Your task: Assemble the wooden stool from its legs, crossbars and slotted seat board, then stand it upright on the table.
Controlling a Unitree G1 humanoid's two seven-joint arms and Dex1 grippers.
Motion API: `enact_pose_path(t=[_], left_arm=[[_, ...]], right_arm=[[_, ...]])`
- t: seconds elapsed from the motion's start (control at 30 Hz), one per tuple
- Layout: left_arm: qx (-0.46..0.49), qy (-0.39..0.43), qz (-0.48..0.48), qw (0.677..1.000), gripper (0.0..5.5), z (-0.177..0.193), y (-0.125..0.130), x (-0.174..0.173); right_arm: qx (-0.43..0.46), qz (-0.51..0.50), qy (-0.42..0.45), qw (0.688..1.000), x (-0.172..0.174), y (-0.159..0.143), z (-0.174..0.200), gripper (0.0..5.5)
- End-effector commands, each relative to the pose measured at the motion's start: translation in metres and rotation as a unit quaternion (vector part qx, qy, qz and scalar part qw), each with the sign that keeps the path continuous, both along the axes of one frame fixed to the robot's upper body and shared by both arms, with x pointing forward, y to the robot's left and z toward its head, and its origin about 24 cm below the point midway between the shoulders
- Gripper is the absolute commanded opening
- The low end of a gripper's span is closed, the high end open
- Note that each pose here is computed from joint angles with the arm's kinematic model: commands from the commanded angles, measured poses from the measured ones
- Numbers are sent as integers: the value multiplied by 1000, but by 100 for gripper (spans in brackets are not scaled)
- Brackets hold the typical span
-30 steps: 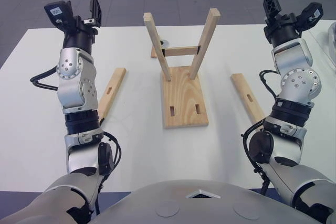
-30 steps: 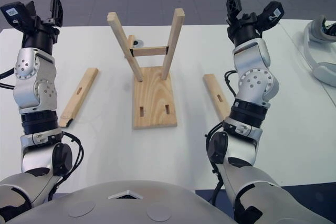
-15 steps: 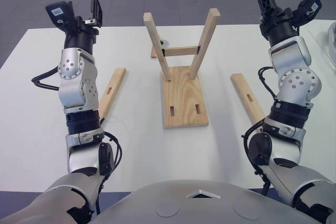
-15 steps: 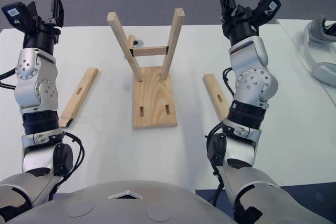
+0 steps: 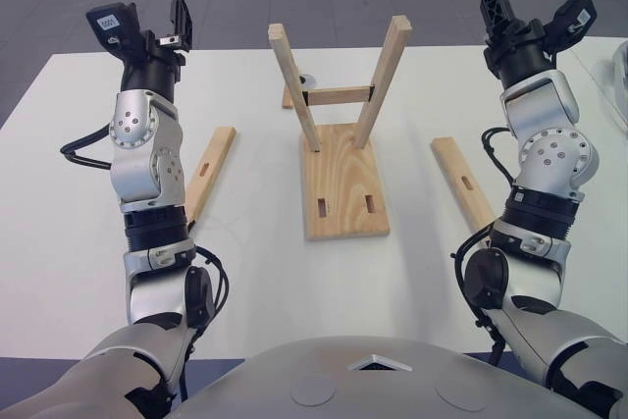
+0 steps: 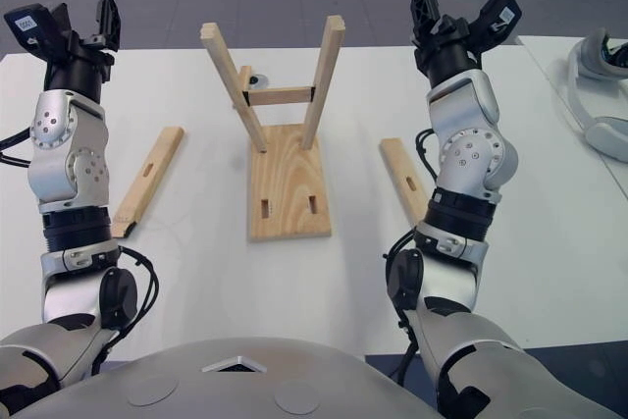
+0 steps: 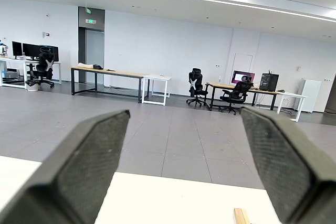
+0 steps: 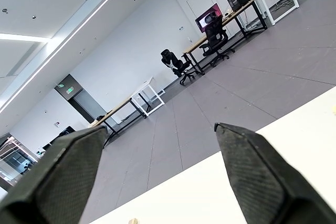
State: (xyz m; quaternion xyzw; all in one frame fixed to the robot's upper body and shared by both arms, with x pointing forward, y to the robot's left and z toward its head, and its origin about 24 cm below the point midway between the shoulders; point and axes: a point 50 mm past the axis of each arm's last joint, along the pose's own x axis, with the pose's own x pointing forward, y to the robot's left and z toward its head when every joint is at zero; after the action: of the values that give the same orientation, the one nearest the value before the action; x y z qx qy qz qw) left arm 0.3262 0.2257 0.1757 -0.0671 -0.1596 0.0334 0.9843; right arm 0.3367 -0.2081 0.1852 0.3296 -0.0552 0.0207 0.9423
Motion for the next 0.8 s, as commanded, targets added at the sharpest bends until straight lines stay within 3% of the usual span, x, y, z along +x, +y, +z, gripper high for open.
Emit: enact_pose_path(t=[0.03,0.8], left_arm=[[4,-2,3,1000,389,2,0,1],[1,1,4,1000,389,-1,-1,-2]], right_arm=[[-7,2,4,1000,1,1,-1,384],[-10,7,12,1000,2,5,-5,384]])
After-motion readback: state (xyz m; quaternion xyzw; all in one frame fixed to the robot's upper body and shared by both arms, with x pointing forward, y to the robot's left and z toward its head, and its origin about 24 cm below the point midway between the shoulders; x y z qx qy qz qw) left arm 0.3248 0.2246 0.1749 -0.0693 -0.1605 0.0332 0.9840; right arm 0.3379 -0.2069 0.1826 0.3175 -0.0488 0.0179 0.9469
